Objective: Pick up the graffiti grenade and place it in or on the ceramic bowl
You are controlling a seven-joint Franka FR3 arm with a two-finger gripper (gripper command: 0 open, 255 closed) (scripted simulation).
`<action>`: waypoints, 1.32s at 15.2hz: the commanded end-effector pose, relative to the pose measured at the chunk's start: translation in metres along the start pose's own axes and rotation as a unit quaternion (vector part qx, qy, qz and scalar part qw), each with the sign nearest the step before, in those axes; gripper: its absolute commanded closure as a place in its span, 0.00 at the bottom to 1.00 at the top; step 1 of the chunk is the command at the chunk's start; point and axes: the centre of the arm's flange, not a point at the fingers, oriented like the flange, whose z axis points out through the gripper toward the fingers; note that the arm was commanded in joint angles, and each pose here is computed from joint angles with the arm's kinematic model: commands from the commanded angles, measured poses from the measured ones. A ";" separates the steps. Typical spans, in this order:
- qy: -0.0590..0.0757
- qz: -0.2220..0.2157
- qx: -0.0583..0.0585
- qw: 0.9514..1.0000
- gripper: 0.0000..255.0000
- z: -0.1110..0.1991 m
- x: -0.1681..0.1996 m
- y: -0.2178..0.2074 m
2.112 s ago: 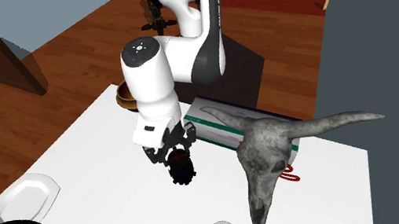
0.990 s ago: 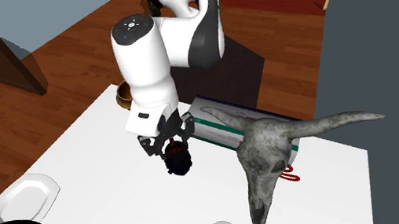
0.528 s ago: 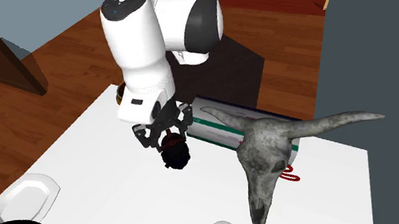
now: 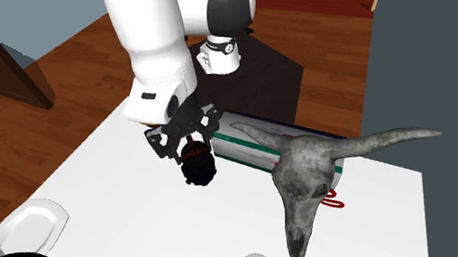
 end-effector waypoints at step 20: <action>0.000 0.000 0.000 1.000 1.00 -0.069 -0.141 0.001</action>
